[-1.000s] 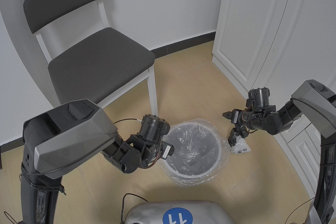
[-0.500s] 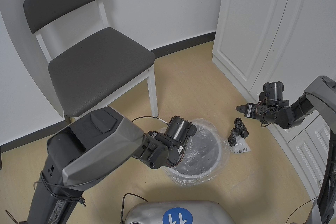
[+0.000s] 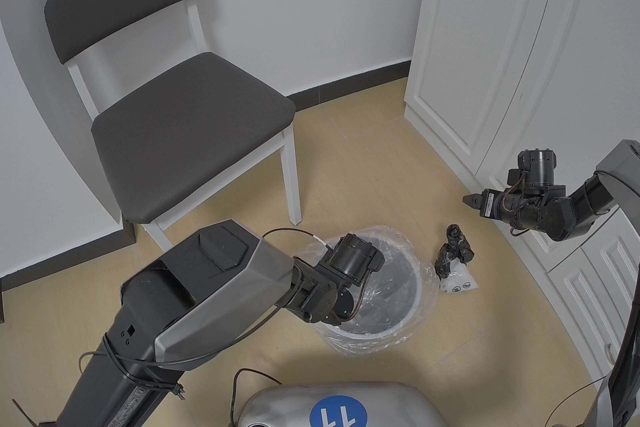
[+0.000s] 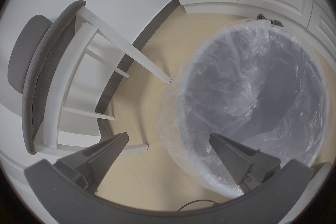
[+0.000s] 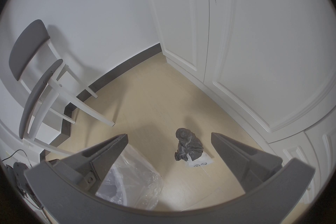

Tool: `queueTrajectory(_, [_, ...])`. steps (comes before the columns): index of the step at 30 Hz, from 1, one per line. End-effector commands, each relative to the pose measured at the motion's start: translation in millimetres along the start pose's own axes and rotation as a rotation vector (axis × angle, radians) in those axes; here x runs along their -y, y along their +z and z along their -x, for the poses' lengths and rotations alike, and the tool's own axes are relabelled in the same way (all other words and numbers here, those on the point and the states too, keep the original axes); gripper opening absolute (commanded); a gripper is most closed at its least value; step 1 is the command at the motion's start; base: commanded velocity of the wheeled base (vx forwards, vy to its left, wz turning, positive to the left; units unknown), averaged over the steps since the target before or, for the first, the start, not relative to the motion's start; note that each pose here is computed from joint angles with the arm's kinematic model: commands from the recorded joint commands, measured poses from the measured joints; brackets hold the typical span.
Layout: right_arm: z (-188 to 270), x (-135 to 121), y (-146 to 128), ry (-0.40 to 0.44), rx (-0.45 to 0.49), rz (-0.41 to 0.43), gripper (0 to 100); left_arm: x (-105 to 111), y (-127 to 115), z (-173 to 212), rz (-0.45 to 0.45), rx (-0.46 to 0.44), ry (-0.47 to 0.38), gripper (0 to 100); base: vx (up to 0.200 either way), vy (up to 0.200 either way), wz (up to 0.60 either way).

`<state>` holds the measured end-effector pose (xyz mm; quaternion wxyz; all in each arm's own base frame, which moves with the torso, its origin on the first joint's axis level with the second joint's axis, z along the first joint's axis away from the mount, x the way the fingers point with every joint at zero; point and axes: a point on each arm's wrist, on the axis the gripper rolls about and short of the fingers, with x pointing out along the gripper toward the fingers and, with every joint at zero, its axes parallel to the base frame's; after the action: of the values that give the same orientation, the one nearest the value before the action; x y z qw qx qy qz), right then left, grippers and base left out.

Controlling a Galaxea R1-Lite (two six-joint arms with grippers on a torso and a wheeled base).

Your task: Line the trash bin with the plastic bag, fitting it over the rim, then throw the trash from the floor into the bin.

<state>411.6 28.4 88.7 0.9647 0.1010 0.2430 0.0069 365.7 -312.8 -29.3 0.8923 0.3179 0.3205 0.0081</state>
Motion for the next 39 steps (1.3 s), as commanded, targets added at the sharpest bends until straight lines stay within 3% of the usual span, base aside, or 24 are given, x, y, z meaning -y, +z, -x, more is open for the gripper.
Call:
queueTrajectory(1, [5.7, 0.0, 1.4, 0.008, 0.001, 0.001, 100, -6.3, -4.0, 2.7, -0.017, -0.026, 0.011, 100, 0.0, 0.0, 0.0])
queueTrajectory(10, [5.1, 0.4, -1.4, 0.016, -0.007, 0.021, 100, -27.3, -13.7, 13.9, -0.03, -0.066, 0.016, 100, 0.0, 0.0, 0.0])
queueTrajectory(12, [4.8, 1.0, -1.3, 0.017, 0.004, 0.022, 100, -32.0, -13.5, 19.2, 0.003, -0.062, 0.005, 100, 0.0, 0.0, 0.0])
queueTrajectory(18, [5.3, 2.1, -0.5, 0.015, 0.009, 0.02, 100, -37.4, -2.6, 36.1, 0.137, -0.034, -0.116, 100, 0.0, 0.0, 0.0])
queueTrajectory(23, [5.9, 7.8, -0.1, 0.004, 0.009, 0.014, 100, -43.8, -6.7, 38.6, 0.18, -0.048, -0.13, 100, 0.0, 0.0, 0.0])
queueTrajectory(26, [9.9, 14.5, -7.3, 0.003, -0.014, 0.007, 100, -53.7, -5.3, 48.6, 0.225, -0.046, -0.156, 100, 0.0, 0.0, 0.0])
queueTrajectory(30, [17.3, 23.1, -14.3, 0.067, -0.011, -0.006, 100, -72.6, 1.8, 70.8, 0.29, -0.021, -0.224, 100, 0.0, 0.0, 0.0])
queueTrajectory(31, [19.7, 27.8, -19.5, 0.071, -0.024, -0.014, 100, -83.7, 3.9, 86.2, 0.318, -0.005, -0.271, 100, 0.0, 0.0, 0.0])
queueTrajectory(36, [20.9, 32.2, -34.9, 0.042, -0.091, -0.054, 100, -105.6, -4.4, 113.7, 0.352, 0.018, -0.334, 100, 0.0, 0.0, 0.0])
queueTrajectory(39, [17.1, 36.3, -46.9, 0.013, -0.134, -0.098, 100, -117.1, -16.4, 127.0, 0.395, 0.09, -0.371, 100, 0.0, 0.0, 0.0])
